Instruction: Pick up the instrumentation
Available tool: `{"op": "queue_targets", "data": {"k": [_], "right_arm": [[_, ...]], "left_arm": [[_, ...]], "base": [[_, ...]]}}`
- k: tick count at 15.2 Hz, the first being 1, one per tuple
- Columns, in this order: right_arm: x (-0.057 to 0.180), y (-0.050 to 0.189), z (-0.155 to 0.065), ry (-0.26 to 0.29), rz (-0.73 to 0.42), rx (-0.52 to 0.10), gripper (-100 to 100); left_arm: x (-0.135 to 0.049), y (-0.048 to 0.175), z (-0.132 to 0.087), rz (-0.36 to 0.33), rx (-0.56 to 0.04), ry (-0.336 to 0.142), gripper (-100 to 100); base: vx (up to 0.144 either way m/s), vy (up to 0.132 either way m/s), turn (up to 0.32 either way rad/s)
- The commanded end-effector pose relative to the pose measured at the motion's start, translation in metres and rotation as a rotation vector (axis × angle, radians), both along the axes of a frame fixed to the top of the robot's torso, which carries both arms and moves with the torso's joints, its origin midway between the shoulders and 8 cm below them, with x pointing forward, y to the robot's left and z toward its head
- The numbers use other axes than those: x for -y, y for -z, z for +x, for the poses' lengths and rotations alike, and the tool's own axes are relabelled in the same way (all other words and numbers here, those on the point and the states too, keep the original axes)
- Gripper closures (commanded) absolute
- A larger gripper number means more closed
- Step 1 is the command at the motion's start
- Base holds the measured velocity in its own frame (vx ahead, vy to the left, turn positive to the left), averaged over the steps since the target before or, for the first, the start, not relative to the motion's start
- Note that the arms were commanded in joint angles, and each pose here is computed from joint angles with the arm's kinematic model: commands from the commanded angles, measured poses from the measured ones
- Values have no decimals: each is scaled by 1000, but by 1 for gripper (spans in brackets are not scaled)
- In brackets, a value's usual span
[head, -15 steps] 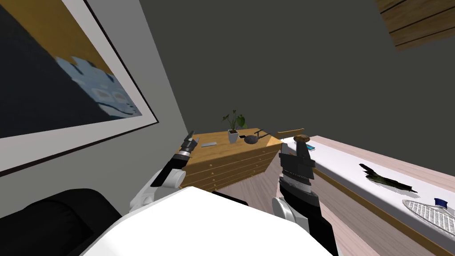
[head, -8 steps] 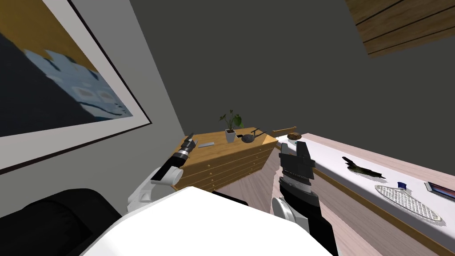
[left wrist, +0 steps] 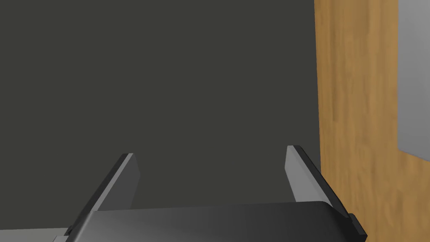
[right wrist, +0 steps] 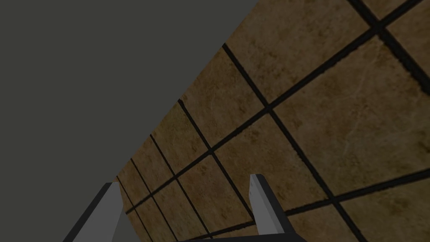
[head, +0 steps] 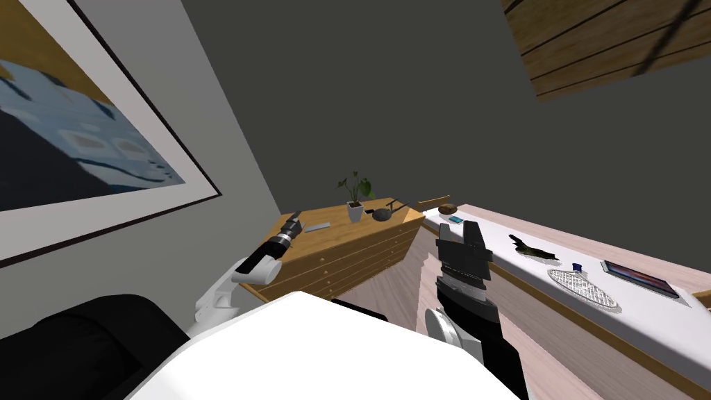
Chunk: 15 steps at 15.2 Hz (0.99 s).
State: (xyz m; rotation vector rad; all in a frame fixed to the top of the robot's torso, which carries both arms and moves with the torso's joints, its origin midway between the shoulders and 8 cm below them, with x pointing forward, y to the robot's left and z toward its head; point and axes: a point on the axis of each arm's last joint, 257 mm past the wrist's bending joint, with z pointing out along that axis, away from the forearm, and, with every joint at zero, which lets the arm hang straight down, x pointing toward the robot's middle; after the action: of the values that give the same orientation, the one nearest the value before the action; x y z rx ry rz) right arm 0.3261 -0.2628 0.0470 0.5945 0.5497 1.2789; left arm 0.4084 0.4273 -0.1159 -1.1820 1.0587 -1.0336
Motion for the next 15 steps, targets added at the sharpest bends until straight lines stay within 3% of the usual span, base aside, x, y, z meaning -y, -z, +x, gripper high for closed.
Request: {"op": "queue_targets", "data": {"k": [1,4,5,8,9,12,13,15], "right_arm": [[0,0,0,0,0,0,0],[0,0,0,0,0,0,0],[0,0,0,0,0,0,0],[0,0,0,0,0,0,0],[0,0,0,0,0,0,0],[0,0,0,0,0,0,0],[0,0,0,0,0,0,0],[0,0,0,0,0,0,0]], "left_arm": [[-22,12,0,-14,-54,-29,-100],[-25,23,0,-24,-96,-40,-100],[-43,30,-1,-36,-130,-64,-100],[-45,39,-2,-43,-163,-74,-100],[-63,45,-4,-58,-197,-101,-100],[-65,54,-6,-66,-230,-110,-100],[-84,57,-8,-81,-254,-137,-100],[-85,65,-10,-89,-286,-146,-100]], "base": [[-10,-4,-122],[-8,-3,-88],[-6,-8,-173],[-5,-2,-86],[-6,-8,-166],[-5,-2,-92],[-5,-7,-146],[-6,-4,-148]]}}
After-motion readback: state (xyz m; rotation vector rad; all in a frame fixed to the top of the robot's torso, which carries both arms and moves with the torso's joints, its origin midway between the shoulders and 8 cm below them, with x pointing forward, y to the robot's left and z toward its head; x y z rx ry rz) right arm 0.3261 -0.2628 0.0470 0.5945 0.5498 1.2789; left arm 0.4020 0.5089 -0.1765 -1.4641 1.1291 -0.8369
